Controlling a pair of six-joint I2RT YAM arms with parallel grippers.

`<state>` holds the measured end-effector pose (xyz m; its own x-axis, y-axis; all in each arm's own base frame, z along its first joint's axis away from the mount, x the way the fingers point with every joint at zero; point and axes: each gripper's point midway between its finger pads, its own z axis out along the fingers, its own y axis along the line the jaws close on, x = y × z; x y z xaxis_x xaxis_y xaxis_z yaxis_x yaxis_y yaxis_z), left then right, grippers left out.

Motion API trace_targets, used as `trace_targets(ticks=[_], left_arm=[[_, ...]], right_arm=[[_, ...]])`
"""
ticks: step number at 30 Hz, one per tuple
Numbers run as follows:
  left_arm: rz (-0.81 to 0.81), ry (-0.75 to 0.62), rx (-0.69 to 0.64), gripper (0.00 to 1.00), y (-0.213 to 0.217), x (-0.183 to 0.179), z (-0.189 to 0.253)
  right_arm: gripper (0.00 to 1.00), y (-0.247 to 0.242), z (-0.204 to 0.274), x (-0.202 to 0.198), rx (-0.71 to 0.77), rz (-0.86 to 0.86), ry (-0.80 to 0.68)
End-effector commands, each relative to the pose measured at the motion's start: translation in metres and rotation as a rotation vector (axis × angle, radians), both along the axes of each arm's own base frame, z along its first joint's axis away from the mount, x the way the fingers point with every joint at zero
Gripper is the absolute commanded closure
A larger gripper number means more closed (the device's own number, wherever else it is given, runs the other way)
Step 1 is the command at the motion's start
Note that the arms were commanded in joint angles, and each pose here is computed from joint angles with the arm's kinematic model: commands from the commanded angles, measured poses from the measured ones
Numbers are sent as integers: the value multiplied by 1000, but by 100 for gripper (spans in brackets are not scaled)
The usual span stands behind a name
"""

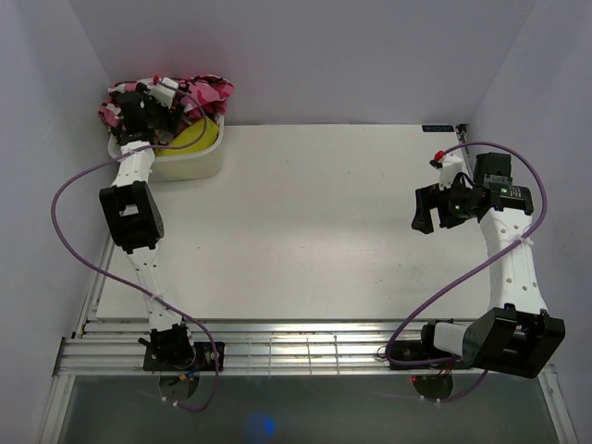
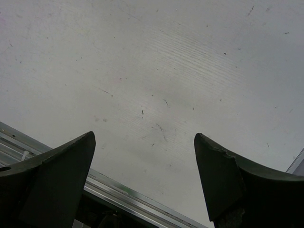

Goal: Fold and stack the trousers
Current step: Grab the trousers from the pile

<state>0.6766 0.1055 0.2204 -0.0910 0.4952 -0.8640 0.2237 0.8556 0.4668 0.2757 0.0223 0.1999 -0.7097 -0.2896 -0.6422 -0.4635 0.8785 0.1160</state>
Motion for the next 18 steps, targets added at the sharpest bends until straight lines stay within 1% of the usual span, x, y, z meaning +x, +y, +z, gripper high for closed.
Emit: trace_targets(ticks=[1,5,6,7,9,10,12,13,14,15,16,17,18], left_arm=[[106,-196,65,2,28,17,62],[127,-202,90,2,37,30,40],[125,-188,86,2,37,34,27],[123,-200,86,2,38,37,31],[118,-193,84,4,38,41,20],[110,-196,82,16,36,42,21],[103,-203,77,30,35,43,23],[96,-213,74,36,33,42,30],[80,-221,69,49,30,41,35],[78,-240,65,56,29,40,44],[75,-269,61,64,27,37,61],[82,-292,57,82,27,34,73],[89,-320,43,92,28,31,87]], right_arm=[[10,-4,1,4,-20,3,-24],[10,-9,-4,4,-43,-3,-13],[10,-9,-4,4,-48,-4,-12],[10,-11,-5,4,-55,-6,-8],[10,-12,-5,4,-61,-9,-9],[10,-13,-5,4,-66,-13,-8],[10,-13,-5,4,-67,-15,-8],[10,-13,-5,4,-68,-16,-10],[10,-13,-4,4,-68,-16,-11],[10,-13,-4,4,-67,-17,-9],[10,-13,-4,4,-66,-16,-11],[10,-13,-3,4,-66,-17,-13],[10,-13,-1,5,-65,-17,-17]])
